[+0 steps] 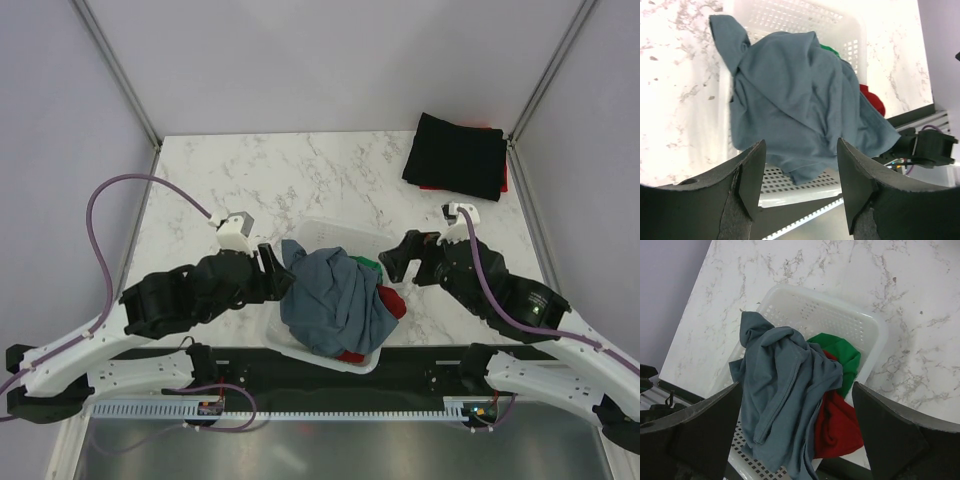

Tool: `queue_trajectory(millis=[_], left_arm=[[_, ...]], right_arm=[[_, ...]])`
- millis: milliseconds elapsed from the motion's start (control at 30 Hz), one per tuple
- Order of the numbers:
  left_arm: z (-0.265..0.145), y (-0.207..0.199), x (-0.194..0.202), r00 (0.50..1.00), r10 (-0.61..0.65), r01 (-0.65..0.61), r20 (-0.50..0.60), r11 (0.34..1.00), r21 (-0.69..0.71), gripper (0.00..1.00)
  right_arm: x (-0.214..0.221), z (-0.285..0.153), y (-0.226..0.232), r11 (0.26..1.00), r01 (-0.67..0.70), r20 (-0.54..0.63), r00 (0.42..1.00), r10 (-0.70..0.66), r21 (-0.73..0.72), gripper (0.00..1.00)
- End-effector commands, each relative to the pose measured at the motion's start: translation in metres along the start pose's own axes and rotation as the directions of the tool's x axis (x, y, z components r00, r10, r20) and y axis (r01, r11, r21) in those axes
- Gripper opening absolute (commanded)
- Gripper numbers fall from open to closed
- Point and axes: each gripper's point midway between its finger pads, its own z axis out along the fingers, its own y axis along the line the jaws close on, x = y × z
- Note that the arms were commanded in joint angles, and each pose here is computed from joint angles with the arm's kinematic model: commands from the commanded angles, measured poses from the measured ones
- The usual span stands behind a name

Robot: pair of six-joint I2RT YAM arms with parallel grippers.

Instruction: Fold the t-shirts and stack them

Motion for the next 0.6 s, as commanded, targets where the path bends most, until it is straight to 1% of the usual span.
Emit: queue_trajectory(millis=[0,67,167,200,267,300,467,500,567], left_arm=[[-0.003,0.017,-0.01,0.996,0.067,-0.064,0.059,0.997,-0.049,0.66],[-0.005,0.026,-0.009,0.993,0.101,-0.096,0.06,0.993,-0.071,0.66],[-0.009,0.037,-0.008,0.988,0.143,-0.136,0.059,0.986,-0.097,0.66],[-0.011,0.039,-0.009,0.987,0.147,-0.141,0.066,0.986,-0.094,0.66],[-0.012,0.046,-0.008,0.982,0.177,-0.17,0.066,0.98,-0.108,0.66],[-0.013,0.051,-0.006,0.981,0.185,-0.177,0.064,0.977,-0.116,0.66],[-0.014,0.071,0.0,0.974,0.211,-0.198,0.075,0.968,-0.153,0.65],[-0.011,0.079,0.006,0.972,0.225,-0.211,0.062,0.962,-0.173,0.65],[-0.012,0.091,0.01,0.974,0.214,-0.197,0.072,0.96,-0.198,0.64]], right_arm=[[-0.004,0.0,0.022,0.994,-0.026,0.007,1.0,0.027,-0.108,0.98],[-0.002,0.003,0.029,0.991,-0.024,-0.008,1.0,0.023,-0.133,0.98],[0.014,0.015,0.045,0.982,-0.007,-0.08,0.997,-0.009,-0.189,0.98],[0.026,0.021,0.051,0.978,-0.002,-0.127,0.992,-0.025,-0.208,0.98],[0.033,0.029,0.064,0.968,-0.001,-0.164,0.986,-0.042,-0.251,0.98],[0.044,0.037,0.068,0.967,0.004,-0.204,0.977,-0.058,-0.253,0.98],[0.062,0.058,0.08,0.969,0.039,-0.264,0.959,-0.105,-0.244,0.98],[0.07,0.064,0.081,0.97,0.047,-0.286,0.951,-0.117,-0.237,0.98],[0.075,0.069,0.084,0.972,0.058,-0.298,0.946,-0.127,-0.23,0.97]])
